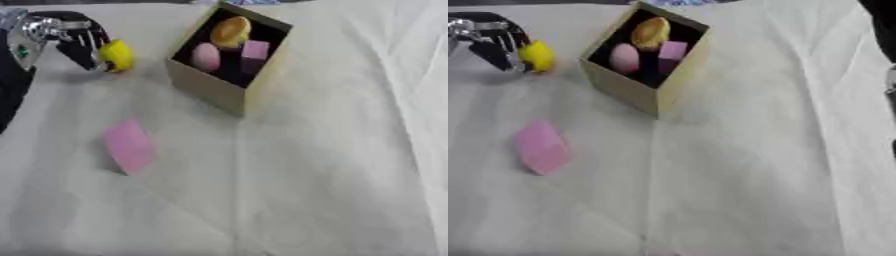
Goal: Pick up objects on the table and place them in the box.
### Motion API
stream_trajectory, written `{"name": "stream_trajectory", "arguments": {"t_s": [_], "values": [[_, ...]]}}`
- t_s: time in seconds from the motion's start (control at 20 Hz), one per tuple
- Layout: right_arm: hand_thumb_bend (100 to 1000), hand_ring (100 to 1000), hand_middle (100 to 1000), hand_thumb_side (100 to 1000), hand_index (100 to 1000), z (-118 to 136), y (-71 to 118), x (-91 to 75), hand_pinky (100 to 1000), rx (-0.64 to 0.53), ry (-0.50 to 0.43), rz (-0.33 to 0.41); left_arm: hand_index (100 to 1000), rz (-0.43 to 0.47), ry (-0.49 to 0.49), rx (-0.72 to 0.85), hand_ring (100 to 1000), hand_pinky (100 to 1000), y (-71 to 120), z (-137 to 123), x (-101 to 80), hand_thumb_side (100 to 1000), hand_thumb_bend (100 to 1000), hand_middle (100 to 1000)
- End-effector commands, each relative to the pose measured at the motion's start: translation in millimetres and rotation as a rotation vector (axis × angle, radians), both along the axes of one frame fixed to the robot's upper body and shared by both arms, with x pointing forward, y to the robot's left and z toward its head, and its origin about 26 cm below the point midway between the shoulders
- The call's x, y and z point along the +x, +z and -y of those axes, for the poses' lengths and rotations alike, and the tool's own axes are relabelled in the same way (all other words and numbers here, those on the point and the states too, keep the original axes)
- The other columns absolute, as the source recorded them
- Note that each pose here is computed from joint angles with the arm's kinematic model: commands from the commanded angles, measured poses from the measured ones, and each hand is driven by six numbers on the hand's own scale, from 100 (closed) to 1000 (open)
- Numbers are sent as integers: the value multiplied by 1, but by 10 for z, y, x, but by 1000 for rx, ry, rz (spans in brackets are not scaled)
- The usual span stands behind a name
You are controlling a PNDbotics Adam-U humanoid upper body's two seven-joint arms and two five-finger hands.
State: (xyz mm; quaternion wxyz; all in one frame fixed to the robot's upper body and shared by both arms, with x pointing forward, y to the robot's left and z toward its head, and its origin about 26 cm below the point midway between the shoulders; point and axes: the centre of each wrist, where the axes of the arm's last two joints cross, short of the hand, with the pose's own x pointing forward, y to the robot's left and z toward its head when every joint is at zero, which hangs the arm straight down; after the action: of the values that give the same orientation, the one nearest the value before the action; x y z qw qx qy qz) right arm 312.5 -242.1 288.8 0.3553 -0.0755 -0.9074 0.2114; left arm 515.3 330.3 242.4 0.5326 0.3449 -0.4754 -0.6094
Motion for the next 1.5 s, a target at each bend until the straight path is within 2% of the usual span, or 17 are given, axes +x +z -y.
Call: {"name": "stream_trajectory", "arguments": {"t_s": [0.05, 0.2, 0.35, 0.6, 0.75, 0.95, 1.2, 1.5], "values": [[100, 872, 602, 622, 712, 35, 99, -51, 906, -2, -6, 34, 739, 54, 7, -30, 654, 727, 121, -41, -6, 298, 263, 617], [100, 871, 601, 622, 712, 39, 95, -50, 906, 2, -11, 31, 698, 59, 1, -46, 629, 715, 112, -38, -6, 236, 187, 587], [100, 871, 601, 622, 713, 40, 92, -50, 906, 6, -13, 30, 655, 93, -2, -63, 599, 692, 153, -26, -9, 190, 159, 543], [100, 871, 601, 620, 713, 41, 85, -49, 906, 7, -13, 30, 646, 211, -35, -65, 599, 688, 393, 96, -25, 149, 155, 536], [100, 871, 601, 619, 713, 40, 80, -49, 906, 9, -12, 31, 650, 286, -104, -66, 595, 687, 634, 309, -49, 137, 141, 532], [100, 871, 600, 619, 713, 30, 72, -47, 906, 9, -7, 29, 650, 363, -256, -90, 592, 685, 931, 786, -131, 136, 120, 528], [100, 871, 600, 619, 713, 20, 68, -46, 906, 10, -2, 26, 655, 340, -412, -114, 592, 685, 1051, 1286, -239, 137, 128, 529], [100, 871, 600, 619, 712, 15, 72, -46, 906, 11, -1, 25, 667, 238, -475, -103, 602, 690, 965, 1483, -259, 154, 155, 541]]}}
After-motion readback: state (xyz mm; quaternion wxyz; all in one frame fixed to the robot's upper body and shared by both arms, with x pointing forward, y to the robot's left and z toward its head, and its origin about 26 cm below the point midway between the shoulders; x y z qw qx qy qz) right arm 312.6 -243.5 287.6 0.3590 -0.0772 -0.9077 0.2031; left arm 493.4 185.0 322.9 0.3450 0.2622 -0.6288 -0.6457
